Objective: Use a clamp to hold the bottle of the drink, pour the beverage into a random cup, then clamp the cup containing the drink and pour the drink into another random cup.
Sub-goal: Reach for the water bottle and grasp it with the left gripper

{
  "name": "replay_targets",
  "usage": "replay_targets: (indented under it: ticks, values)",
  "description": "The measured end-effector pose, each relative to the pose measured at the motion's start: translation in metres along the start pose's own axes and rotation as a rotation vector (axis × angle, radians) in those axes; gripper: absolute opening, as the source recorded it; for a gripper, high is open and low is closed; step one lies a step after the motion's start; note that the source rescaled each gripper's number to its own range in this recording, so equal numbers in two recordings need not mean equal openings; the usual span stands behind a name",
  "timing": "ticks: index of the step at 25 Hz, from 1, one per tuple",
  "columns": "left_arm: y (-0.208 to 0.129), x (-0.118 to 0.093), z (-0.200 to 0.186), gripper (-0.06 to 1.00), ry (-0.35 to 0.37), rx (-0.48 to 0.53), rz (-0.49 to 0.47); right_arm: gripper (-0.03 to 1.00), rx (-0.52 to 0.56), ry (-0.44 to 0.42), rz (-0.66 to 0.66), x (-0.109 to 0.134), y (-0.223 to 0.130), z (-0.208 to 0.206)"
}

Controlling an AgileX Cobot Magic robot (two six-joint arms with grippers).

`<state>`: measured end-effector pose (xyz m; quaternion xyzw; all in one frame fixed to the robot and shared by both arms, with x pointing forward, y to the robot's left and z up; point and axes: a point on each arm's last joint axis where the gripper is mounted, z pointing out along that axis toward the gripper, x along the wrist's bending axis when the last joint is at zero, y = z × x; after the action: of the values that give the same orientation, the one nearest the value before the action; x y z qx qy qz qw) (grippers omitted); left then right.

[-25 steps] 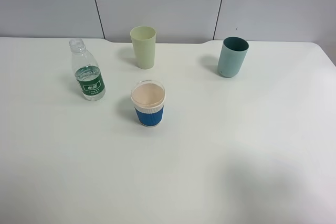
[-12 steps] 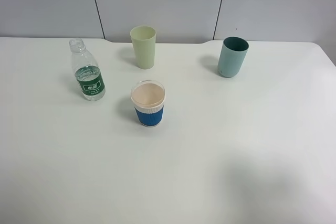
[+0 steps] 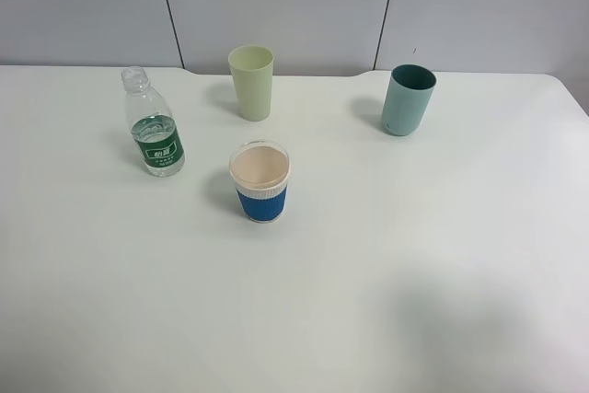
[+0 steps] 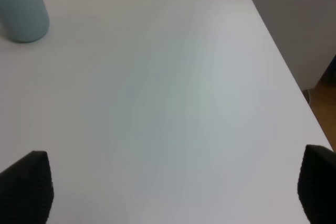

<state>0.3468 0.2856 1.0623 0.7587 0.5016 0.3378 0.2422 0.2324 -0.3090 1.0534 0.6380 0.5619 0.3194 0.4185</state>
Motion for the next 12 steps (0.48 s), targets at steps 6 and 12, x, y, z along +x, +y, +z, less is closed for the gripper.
replay_targets:
  ticks: [6,12]
  values:
    - [0.008,-0.014,0.021,1.00,-0.072,0.061,0.092,0.79,0.000,0.000,0.000,0.000,0.000,0.000]
    - [0.014,-0.025,0.039,1.00,-0.133,0.079,0.072,0.79,0.000,0.000,0.000,0.000,0.000,0.000]
